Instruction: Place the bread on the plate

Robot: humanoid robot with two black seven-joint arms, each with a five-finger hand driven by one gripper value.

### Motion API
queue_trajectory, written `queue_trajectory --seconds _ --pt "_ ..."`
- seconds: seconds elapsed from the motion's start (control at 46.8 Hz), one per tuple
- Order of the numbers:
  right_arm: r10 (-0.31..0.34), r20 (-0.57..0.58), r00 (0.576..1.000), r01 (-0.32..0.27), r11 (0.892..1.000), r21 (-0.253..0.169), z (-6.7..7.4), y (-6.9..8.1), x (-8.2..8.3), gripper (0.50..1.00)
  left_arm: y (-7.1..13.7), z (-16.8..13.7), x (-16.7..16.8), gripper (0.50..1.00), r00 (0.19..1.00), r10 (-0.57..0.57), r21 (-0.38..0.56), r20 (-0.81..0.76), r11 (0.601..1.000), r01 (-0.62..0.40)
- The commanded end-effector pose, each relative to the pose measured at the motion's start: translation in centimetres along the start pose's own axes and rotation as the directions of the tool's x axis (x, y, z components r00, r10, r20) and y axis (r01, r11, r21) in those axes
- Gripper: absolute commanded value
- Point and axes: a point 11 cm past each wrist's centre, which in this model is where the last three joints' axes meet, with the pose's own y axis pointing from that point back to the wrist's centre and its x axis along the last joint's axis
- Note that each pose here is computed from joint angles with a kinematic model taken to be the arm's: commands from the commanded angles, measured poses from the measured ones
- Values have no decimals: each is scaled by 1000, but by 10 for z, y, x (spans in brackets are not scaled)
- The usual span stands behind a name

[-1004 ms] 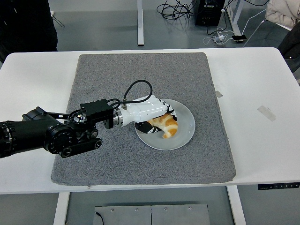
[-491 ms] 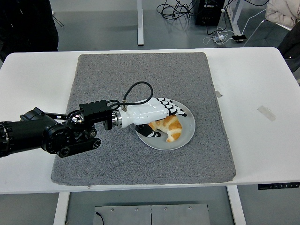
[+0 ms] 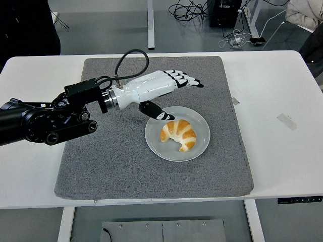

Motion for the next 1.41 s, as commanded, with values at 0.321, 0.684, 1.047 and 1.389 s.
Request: queue_trajectory --seconds 0.321,0.684,1.047,1.389 --pt "0 1 1000 0 1000 0 0 0 0 1000 38 -49 83 919 864 410 265 -293 903 -339" --pt "2 1 1000 -2 1000 0 0 0 1 1000 95 -107 69 908 455 778 596 -434 626 -503" --pt "0 1 1000 0 1000 0 0 0 0 1000 130 -153 26 907 26 892 791 -451 413 -452" --pt "-16 6 1000 16 1000 3 -1 0 -5 1000 160 -179 8 908 -215 871 855 -442 337 -394"
